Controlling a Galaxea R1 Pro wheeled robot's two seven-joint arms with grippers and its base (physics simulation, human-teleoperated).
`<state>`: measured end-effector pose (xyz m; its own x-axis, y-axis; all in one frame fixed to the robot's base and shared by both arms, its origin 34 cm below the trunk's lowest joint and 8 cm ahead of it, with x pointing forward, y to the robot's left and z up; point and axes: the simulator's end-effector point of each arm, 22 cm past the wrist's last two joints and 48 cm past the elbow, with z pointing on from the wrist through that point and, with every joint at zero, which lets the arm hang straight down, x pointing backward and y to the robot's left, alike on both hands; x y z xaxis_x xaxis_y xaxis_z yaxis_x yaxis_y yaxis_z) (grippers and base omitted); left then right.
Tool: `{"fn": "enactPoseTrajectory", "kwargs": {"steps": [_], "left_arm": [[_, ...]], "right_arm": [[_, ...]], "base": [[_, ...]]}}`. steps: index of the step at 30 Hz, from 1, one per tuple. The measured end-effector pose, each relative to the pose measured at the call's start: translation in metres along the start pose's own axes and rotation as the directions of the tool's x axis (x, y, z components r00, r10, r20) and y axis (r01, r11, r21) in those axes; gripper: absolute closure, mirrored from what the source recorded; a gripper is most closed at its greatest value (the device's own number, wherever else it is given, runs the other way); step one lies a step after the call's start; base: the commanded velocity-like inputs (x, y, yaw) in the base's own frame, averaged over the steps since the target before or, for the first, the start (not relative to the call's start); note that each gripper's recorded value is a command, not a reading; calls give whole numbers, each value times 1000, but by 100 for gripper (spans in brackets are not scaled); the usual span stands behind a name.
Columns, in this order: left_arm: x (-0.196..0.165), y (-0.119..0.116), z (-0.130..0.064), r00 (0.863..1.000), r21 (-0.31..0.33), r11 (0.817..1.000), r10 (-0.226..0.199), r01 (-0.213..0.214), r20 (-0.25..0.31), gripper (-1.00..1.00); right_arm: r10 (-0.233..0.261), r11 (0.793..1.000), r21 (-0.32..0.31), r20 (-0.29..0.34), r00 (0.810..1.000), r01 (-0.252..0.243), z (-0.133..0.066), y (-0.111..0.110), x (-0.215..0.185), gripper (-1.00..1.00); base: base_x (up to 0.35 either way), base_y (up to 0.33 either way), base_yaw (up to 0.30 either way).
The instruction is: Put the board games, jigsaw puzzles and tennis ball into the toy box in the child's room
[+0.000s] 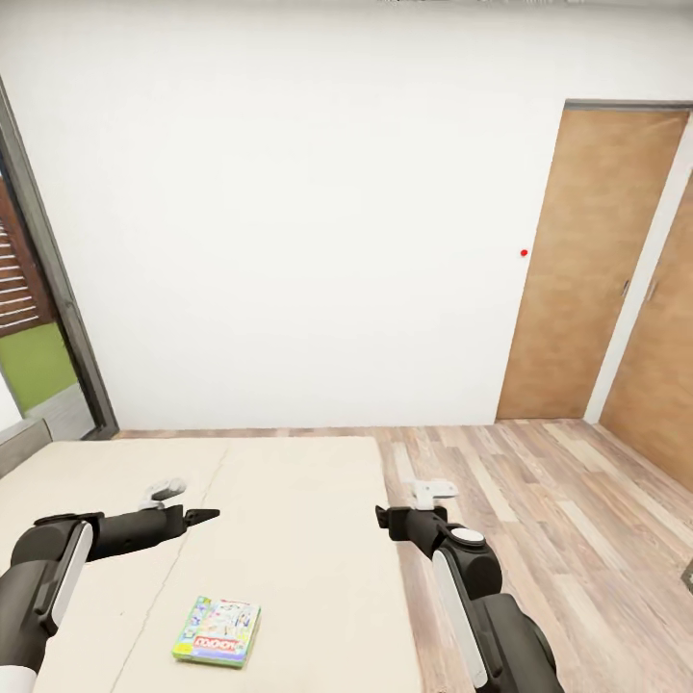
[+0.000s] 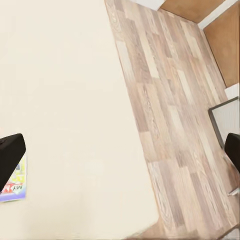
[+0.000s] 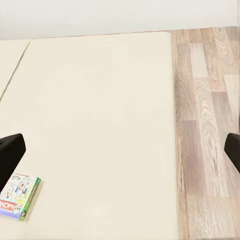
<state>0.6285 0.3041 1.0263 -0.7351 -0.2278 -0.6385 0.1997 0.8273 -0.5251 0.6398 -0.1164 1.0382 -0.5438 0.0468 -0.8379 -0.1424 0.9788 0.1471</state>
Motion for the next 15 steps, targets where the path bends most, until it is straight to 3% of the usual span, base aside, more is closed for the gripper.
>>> {"fn": "enactPoseTrajectory", "kwargs": {"steps": [6,15], "left_arm": [[0,-1,0,1000,1,1000,1,-1,2,-100],[-1,-1,-1,1000,2,1000,3,-3,3,-100]], "right_arm": [[-1,1000,0,3,1000,1,-1,0,-1,-100],[-2,1000,0,4,1000,2,-1,1,-2,-100]], "base": [[0,195,-208],[0,50,-55]]}}
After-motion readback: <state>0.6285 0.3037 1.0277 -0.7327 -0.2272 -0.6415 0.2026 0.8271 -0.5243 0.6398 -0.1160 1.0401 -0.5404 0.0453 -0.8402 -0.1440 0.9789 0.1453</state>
